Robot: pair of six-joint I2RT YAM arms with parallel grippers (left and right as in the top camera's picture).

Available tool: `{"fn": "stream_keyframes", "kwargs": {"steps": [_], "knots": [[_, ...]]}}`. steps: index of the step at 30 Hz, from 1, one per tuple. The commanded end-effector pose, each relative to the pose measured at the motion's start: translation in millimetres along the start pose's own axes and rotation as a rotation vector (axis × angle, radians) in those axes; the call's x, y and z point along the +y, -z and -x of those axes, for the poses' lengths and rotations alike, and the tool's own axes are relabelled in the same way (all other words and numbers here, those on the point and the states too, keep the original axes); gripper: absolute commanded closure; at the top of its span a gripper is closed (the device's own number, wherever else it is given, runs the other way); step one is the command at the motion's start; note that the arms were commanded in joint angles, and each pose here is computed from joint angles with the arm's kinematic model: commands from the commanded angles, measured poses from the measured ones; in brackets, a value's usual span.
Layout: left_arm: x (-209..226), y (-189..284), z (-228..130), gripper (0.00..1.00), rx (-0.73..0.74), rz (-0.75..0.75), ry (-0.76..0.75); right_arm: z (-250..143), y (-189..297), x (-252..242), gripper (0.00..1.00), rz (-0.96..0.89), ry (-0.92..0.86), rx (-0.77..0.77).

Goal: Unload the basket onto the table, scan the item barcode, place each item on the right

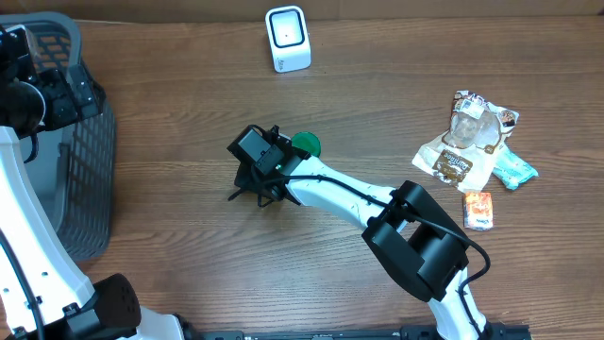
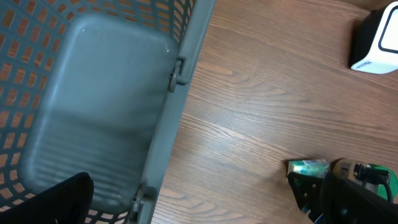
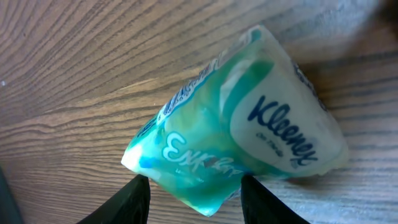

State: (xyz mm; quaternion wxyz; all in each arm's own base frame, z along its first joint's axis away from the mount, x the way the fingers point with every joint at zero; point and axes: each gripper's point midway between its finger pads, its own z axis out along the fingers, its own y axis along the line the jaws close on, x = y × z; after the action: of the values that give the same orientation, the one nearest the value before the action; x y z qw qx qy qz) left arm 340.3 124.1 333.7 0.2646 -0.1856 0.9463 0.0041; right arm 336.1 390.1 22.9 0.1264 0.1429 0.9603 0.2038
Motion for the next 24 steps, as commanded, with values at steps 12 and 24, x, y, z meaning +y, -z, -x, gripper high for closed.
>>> {"fn": "stream_keyframes", "kwargs": {"steps": [12,24], "knots": [[-1,-1,1,0.0,0.001,-0.004,-0.021,-2,-3,-1,0.48,0.002,0.709,-0.001],[-1,-1,1,0.01,0.001,-0.004,-0.021,-2,-2,-10,0.42,-0.004,1.152,0.041]]}}
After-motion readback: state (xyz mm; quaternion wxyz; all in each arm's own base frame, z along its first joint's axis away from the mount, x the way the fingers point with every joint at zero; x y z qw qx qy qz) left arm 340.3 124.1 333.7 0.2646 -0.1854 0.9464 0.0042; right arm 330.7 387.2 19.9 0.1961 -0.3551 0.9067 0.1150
